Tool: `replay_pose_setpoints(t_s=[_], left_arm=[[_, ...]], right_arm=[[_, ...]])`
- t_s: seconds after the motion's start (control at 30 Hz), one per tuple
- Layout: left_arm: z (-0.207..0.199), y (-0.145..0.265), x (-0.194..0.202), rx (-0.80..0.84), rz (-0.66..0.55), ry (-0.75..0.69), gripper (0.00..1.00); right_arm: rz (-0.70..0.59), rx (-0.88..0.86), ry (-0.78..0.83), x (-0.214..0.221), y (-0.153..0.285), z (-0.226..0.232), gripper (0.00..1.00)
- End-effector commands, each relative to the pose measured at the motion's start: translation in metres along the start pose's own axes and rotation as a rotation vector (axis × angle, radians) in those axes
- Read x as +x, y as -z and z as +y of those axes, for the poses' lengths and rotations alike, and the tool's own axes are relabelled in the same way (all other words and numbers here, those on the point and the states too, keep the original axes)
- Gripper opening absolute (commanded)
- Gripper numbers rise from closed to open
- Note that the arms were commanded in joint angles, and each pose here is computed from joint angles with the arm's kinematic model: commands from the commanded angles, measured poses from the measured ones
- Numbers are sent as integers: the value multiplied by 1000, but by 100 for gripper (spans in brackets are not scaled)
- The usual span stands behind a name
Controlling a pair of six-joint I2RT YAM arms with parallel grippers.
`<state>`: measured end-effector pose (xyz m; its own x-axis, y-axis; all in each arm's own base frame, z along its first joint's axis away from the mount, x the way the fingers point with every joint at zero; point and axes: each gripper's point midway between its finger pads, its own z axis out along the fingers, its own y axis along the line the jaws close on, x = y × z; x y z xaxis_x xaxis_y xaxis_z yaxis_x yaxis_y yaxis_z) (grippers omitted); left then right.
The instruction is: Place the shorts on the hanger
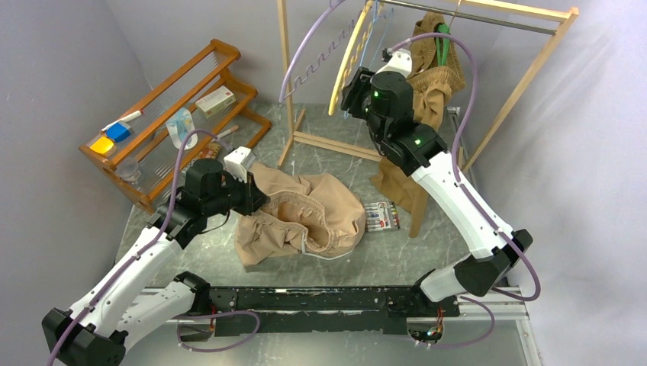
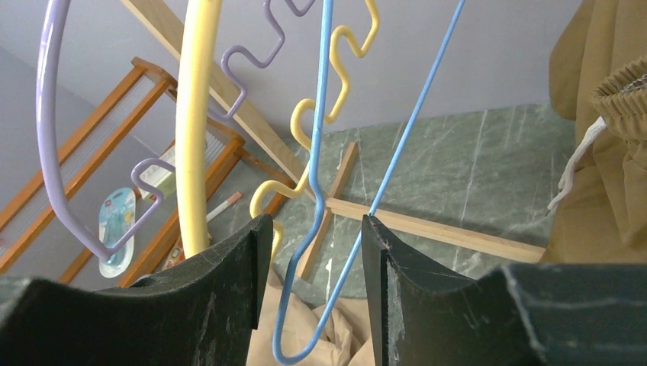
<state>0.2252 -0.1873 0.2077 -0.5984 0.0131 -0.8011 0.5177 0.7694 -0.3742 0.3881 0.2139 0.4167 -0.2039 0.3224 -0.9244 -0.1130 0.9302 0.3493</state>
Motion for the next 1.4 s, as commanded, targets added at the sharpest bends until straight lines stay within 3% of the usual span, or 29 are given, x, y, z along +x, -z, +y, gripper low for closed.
replay_pose_setpoints(t_s=[0.0,0.37,1.03,1.37], left_arm=[[-2,2,-9,16,-44,-22,7],[-3,4,-12,16,-60,-24,7],[-3,4,-12,16,-63,-23,7],[-3,4,-13,17,-62,-24,7]], right_arm=[[-42,-2,-25,-17,-3,0,50],[-49,135,47,-15,-4,-28,41],[-37,274,208,-17,-11,-51,41],[-105,296,228,-36,-8,-54,4]])
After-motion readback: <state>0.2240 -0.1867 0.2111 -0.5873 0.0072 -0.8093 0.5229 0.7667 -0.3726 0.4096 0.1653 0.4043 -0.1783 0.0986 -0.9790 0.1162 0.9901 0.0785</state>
